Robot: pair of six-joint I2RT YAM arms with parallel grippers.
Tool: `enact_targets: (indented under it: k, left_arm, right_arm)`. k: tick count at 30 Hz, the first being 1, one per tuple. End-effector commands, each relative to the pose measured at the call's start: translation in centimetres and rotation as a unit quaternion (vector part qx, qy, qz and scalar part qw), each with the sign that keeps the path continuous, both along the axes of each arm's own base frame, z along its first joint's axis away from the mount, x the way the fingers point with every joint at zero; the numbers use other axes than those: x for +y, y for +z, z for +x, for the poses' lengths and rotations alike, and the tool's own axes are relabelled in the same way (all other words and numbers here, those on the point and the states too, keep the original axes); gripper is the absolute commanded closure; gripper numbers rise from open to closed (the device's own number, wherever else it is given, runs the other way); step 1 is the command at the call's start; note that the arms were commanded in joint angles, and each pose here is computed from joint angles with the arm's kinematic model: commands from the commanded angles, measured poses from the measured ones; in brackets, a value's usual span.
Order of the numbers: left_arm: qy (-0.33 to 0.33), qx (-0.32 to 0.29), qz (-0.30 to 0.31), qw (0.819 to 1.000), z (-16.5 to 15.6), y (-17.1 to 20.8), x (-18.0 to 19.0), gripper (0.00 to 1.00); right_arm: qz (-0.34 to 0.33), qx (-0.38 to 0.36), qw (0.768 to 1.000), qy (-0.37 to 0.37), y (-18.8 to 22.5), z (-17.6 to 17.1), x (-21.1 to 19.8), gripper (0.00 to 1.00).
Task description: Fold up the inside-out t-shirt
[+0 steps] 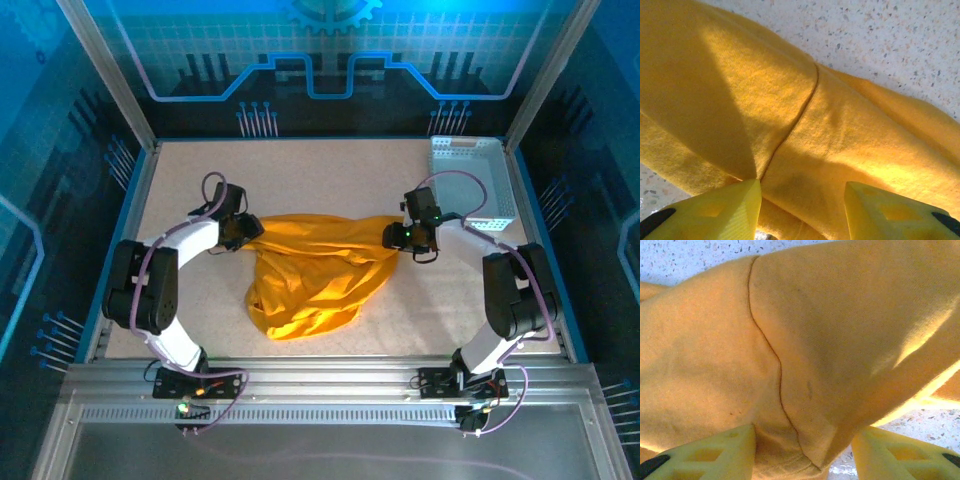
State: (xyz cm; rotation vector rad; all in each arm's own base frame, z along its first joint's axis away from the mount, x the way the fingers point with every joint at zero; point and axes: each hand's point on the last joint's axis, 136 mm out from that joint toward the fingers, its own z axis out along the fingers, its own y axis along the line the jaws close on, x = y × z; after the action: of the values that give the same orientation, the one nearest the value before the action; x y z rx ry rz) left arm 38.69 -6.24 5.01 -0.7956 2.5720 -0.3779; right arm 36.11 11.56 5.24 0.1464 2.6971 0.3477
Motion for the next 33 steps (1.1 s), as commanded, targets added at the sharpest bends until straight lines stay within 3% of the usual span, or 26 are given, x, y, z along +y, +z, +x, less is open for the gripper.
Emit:
enact_targets:
  k: [1, 10, 12, 21, 33]
  left_arm:
    - [0.021, 0.024, 0.008, 0.999, -0.6, -0.8, 0.7, 0.53]
    - [0.021, 0.041, 0.004, 0.999, 0.2, -2.6, 0.4, 0.57]
    - [0.022, 0.042, 0.004, 0.999, 0.5, -2.7, 0.4, 0.62]
    - [0.019, 0.013, 0.013, 1.000, 1.9, -0.4, 0.7, 0.93]
    - [0.011, -0.027, 0.024, 0.999, 2.1, 3.7, 1.1, 0.95]
  right_arm:
    - [0.008, -0.007, 1.000, -0.005, 0.6, 1.0, 0.3, 0.46]
    - [0.003, -0.007, 1.000, -0.004, 0.5, 0.8, 0.1, 0.46]
    - [0.003, -0.005, 1.000, -0.005, 0.3, 1.0, 0.1, 0.48]
    - [0.007, -0.018, 1.000, -0.004, 1.0, 2.2, 0.4, 0.83]
    - [-0.012, -0.052, 0.999, 0.001, 3.9, 1.6, -0.5, 1.00]
